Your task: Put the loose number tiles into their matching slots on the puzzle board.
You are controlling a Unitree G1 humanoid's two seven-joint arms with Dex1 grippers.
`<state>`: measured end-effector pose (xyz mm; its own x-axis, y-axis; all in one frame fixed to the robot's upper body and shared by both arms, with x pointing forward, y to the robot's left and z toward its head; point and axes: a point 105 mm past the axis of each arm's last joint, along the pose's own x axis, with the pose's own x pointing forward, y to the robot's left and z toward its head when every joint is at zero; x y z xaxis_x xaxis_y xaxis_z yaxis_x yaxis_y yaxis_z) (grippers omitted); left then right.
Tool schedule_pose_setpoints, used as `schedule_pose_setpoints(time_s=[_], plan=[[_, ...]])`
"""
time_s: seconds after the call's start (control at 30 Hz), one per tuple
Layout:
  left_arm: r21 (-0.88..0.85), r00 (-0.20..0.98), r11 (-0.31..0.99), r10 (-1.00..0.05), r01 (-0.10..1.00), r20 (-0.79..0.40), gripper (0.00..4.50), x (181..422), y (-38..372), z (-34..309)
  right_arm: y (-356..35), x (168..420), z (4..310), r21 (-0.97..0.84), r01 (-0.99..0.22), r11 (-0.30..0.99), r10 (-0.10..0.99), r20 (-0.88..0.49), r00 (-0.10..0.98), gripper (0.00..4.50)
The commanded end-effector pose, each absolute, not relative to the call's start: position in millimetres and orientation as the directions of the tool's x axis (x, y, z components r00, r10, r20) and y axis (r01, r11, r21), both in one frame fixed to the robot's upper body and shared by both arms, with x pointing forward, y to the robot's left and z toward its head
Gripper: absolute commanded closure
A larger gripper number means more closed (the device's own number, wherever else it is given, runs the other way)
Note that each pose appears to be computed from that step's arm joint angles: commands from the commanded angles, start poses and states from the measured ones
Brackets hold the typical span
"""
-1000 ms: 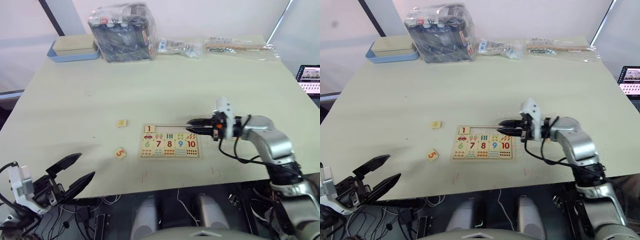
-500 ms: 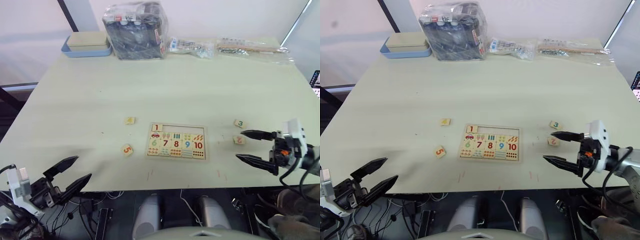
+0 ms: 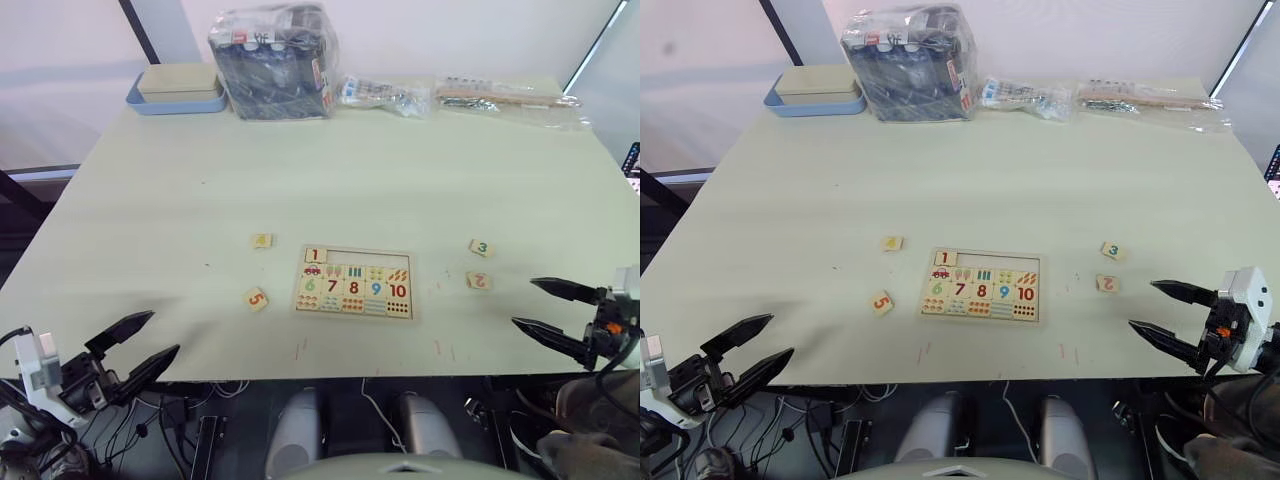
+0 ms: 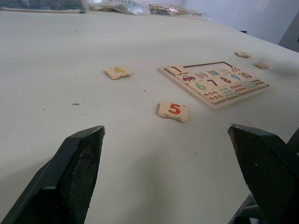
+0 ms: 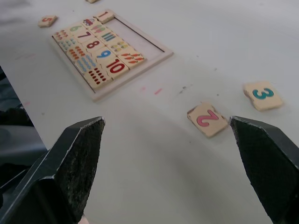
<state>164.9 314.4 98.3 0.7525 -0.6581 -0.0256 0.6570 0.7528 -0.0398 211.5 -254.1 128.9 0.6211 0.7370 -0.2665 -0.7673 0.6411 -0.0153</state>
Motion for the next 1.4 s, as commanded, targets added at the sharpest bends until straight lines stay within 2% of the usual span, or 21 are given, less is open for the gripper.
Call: schedule_pose_setpoints(time_s=[0.03, 0.33, 0.63, 0.83, 0.9, 1.1, 1.4], plan=[[-0.018, 0.741, 0.742, -0.671, 0.671, -0.034, 0.00, 164.3, 315.8, 101.5, -262.0, 211.5, 137.0, -0.066, -0.751, 0.657, 0.714, -0.266, 0.648, 0.03], [-0.017, 0.732, 0.733, -0.680, 0.680, -0.027, 0.00, 165.1, 315.0, 101.6, -261.4, 215.7, 137.5, -0.081, -0.754, 0.652, 0.711, -0.279, 0.645, 0.03], [-0.006, 0.695, 0.696, -0.719, 0.718, -0.007, 0.00, 167.1, 306.3, 108.2, -253.4, 231.8, 144.0, -0.104, -0.780, 0.616, 0.731, -0.293, 0.616, 0.03], [0.025, 0.642, 0.642, -0.767, 0.766, 0.002, 0.00, 168.5, 294.0, 122.3, -241.8, 241.8, 141.4, -0.069, -0.751, 0.657, 0.710, -0.277, 0.647, 0.03], [0.035, 0.618, 0.618, -0.786, 0.785, 0.010, 0.00, 170.0, 287.6, 129.6, -237.1, 245.0, 134.2, -0.047, -0.721, 0.691, 0.685, -0.278, 0.674, 0.03], [0.050, 0.553, 0.553, -0.833, 0.832, 0.007, 0.00, 172.9, 274.0, 144.8, -230.6, 261.1, 112.9, -0.025, -0.540, 0.842, 0.510, -0.292, 0.809, 0.03], [0.059, 0.477, 0.476, -0.879, 0.877, 0.010, 0.00, 172.1, 266.2, 155.8, -207.3, 262.2, 101.2, -0.014, -0.314, 0.949, 0.299, -0.269, 0.916, 0.03]])
